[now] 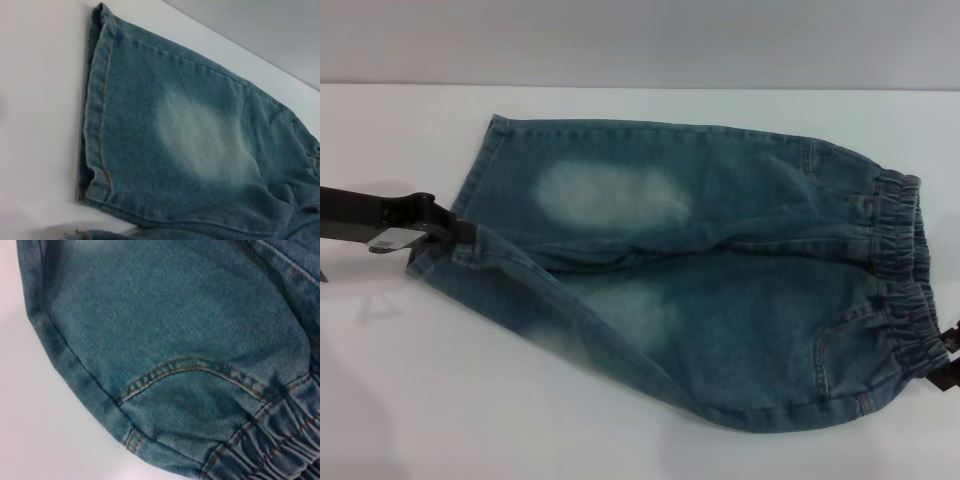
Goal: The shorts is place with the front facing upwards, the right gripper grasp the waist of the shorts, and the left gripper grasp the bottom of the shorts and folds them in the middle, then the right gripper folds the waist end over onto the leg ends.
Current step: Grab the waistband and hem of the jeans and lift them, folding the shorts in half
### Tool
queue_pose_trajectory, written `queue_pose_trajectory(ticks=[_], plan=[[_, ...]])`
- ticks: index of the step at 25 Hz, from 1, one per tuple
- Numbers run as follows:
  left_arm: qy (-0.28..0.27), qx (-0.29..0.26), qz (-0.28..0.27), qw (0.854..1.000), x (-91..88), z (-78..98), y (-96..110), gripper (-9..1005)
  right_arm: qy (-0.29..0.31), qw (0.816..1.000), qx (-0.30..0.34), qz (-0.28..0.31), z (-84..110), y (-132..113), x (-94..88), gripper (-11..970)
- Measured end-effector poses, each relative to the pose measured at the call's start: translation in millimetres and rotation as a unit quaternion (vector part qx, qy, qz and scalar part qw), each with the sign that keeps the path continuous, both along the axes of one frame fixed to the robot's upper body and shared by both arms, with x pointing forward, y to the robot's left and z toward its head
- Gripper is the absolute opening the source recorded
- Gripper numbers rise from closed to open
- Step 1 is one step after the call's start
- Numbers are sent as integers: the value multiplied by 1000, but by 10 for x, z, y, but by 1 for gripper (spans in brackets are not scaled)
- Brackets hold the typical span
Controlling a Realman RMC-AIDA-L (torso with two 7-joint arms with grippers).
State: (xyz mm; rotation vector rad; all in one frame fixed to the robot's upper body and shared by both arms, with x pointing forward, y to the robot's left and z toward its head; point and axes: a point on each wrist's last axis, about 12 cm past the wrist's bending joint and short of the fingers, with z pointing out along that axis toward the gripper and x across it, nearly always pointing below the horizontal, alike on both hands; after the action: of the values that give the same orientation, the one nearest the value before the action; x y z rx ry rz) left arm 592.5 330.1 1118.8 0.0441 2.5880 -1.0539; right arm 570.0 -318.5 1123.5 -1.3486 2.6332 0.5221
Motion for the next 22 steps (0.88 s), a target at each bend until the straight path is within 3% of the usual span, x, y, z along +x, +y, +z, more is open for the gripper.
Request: queue_pose_trajectory(ticks=[15,22], plan=[[-4,5,1,1000,16,-8,-8,28,-22,998,53,5,54,103,31,577],[-2,5,4,1000,-12,-32,18,28,-11,998,62,11,-12,149,3,576]])
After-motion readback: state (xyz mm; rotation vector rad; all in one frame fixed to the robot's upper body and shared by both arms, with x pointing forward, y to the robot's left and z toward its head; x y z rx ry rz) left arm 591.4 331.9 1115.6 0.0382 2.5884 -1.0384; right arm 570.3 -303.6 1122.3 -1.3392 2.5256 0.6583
